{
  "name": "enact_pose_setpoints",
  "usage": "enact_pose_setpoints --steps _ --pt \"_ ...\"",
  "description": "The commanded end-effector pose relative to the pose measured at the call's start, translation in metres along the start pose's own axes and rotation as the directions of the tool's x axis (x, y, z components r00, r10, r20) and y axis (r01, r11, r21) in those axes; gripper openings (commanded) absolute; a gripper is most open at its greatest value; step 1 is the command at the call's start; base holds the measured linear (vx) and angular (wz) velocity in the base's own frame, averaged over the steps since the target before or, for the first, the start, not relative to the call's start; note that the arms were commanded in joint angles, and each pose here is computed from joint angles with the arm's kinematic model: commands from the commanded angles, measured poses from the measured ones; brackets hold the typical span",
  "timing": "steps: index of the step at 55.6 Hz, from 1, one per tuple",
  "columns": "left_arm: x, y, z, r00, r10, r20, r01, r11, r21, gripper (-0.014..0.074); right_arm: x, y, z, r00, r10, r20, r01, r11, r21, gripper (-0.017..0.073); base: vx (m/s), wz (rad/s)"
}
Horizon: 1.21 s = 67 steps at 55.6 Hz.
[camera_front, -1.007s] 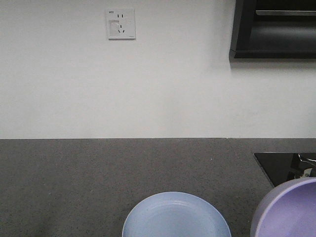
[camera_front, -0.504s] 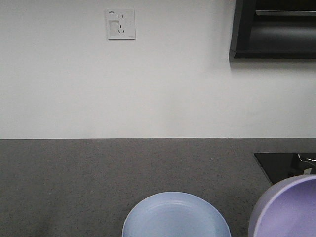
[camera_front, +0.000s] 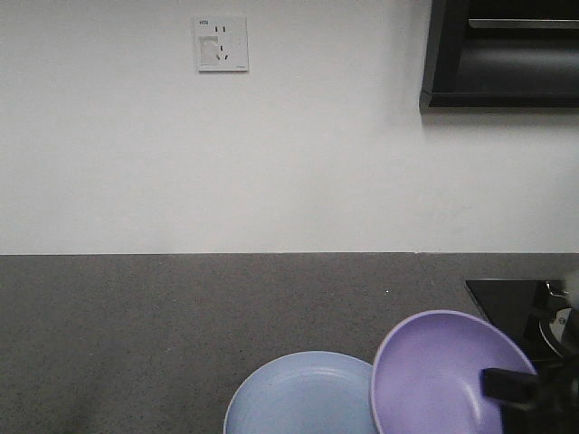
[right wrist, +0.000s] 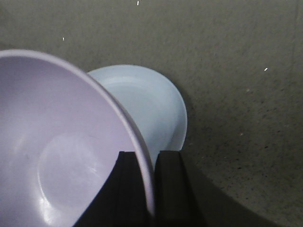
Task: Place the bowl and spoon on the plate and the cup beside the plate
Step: 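Lower the lavender bowl onto the plate and open the right gripper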
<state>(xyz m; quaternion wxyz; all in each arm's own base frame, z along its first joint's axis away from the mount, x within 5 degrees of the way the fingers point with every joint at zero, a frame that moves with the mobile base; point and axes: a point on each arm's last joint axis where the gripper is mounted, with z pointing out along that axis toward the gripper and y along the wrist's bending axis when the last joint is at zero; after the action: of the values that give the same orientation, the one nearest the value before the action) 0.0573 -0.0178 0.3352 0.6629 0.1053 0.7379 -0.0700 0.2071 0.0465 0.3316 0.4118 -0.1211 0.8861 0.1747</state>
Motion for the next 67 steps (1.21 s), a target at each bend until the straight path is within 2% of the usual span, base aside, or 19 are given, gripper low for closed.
enact_pose_setpoints --steps 1,7,12,17,22,30,41,51,58,67 --pt "-0.019 0.001 -0.003 0.993 -0.013 0.116 0.014 1.0 -0.011 0.0 -0.033 -0.004 0.024 1.0 0.016 -0.022 -0.016 0.999 -0.038 -0.0008 0.0 0.0" --pt "-0.019 0.001 -0.003 0.993 -0.013 0.116 0.014 1.0 -0.011 0.0 -0.05 0.001 0.058 0.996 -0.001 -0.089 -0.007 0.996 -0.088 -0.0008 0.0 0.0" --pt "-0.019 0.001 -0.003 0.993 -0.013 0.114 0.014 1.0 -0.011 0.0 -0.057 0.013 0.097 0.986 -0.048 -0.161 0.028 0.992 -0.122 -0.0008 0.0 0.0" --pt "-0.019 0.001 -0.003 0.993 -0.013 0.114 0.014 1.0 -0.011 0.0 -0.063 0.023 0.126 0.973 -0.069 -0.219 0.041 0.991 -0.126 -0.0008 0.0 0.0" --pt "-0.019 0.001 -0.003 0.993 -0.014 0.113 0.015 1.0 -0.011 0.0 -0.068 0.026 0.153 0.96 -0.061 -0.274 0.033 0.994 -0.105 -0.0008 0.0 0.0" --pt "-0.019 0.001 -0.003 0.993 -0.014 0.113 0.015 1.0 -0.011 0.0 -0.081 0.023 0.168 0.953 -0.084 -0.29 0.058 0.993 -0.098 -0.0008 0.0 0.0" --pt "-0.019 0.001 -0.003 0.993 -0.015 0.115 0.016 1.0 -0.011 0.0 -0.078 0.019 0.184 0.946 -0.101 -0.307 0.076 0.993 -0.094 -0.0008 0.0 0.0" --pt "-0.018 0.001 -0.003 0.994 -0.015 0.113 0.016 1.0 -0.01 0.0 -0.073 0.017 0.194 0.941 -0.091 -0.325 0.062 0.993 -0.098 0.0002 0.0 0.0" --pt "-0.019 0.001 -0.003 0.993 -0.016 0.115 0.017 1.0 -0.011 0.0 -0.068 0.018 0.201 0.934 -0.096 -0.345 0.055 0.991 -0.125 0.0046 0.0 0.0" --pt "-0.019 0.001 -0.003 0.993 -0.016 0.114 0.017 1.0 -0.01 0.0 -0.066 0.019 0.203 0.928 -0.133 -0.349 0.08 0.983 -0.163 0.0176 0.0 0.0"
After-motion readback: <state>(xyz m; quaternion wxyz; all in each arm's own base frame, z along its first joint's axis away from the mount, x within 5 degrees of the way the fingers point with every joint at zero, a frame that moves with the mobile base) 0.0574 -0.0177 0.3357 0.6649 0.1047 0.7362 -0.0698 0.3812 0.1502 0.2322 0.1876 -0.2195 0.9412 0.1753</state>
